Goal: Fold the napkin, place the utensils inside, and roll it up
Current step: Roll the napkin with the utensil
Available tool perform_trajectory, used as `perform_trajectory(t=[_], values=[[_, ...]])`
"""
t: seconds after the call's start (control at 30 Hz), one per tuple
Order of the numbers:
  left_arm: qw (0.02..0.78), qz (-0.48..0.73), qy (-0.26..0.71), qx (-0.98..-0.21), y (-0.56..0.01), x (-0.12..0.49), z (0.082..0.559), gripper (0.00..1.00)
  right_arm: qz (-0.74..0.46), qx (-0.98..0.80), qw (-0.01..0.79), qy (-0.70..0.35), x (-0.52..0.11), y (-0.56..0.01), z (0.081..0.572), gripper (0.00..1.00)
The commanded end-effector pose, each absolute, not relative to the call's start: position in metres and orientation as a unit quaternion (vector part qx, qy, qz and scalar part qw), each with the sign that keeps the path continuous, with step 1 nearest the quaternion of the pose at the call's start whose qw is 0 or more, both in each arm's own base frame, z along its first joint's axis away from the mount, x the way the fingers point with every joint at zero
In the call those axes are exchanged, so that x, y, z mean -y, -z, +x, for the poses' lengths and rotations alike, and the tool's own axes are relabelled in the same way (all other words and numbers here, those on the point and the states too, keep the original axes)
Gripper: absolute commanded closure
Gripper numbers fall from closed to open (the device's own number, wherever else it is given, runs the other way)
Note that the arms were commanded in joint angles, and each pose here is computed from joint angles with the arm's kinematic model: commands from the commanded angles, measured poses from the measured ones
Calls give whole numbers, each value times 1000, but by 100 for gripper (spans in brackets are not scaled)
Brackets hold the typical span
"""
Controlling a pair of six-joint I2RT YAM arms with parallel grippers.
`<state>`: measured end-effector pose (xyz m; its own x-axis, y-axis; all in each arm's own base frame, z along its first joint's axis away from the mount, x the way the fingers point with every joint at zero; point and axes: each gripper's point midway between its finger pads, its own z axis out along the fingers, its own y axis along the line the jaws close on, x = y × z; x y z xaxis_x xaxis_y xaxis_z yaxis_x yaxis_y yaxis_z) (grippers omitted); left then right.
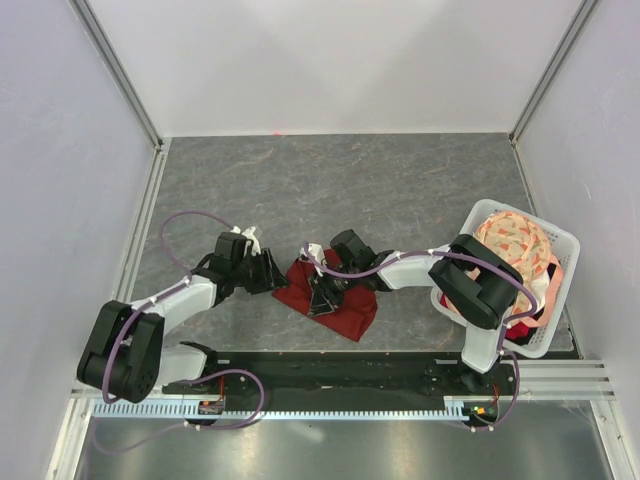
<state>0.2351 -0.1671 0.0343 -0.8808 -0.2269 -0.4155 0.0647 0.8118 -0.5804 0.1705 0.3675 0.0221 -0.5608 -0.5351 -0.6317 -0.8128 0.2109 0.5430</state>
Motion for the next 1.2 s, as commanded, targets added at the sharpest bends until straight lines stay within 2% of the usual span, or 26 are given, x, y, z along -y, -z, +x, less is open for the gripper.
perform_trajectory(t=[0.0,0.17,0.23,0.27,0.3,0.43,0.57,0.73,0.97,1.17], values=[[250,-36,314,-915,-38,173,246,59,-424,-818,80,-379,-329,28,151,81],[233,-33,314,-920,-31,174,243,81,-419,-829,92,-359,-329,23,160,75],[226,-31,312,-922,-29,175,243,87,-416,-835,99,-347,-327,15,165,64],[220,-33,309,-925,-27,174,242,89,-415,-837,105,-340,-326,12,168,59],[217,-32,307,-926,-25,174,241,90,-412,-844,116,-324,-322,4,172,51],[199,-28,301,-932,-20,175,238,95,-391,-863,145,-285,-308,-23,181,35],[188,-23,299,-935,-16,177,235,98,-366,-883,161,-248,-283,-45,176,26],[181,-21,300,-937,-14,179,236,98,-345,-900,169,-207,-256,-45,171,21],[170,-26,290,-941,-14,178,236,98,-341,-904,186,-177,-252,-54,169,15],[159,-30,284,-945,-11,177,235,98,-350,-898,217,-156,-260,-71,161,15]])
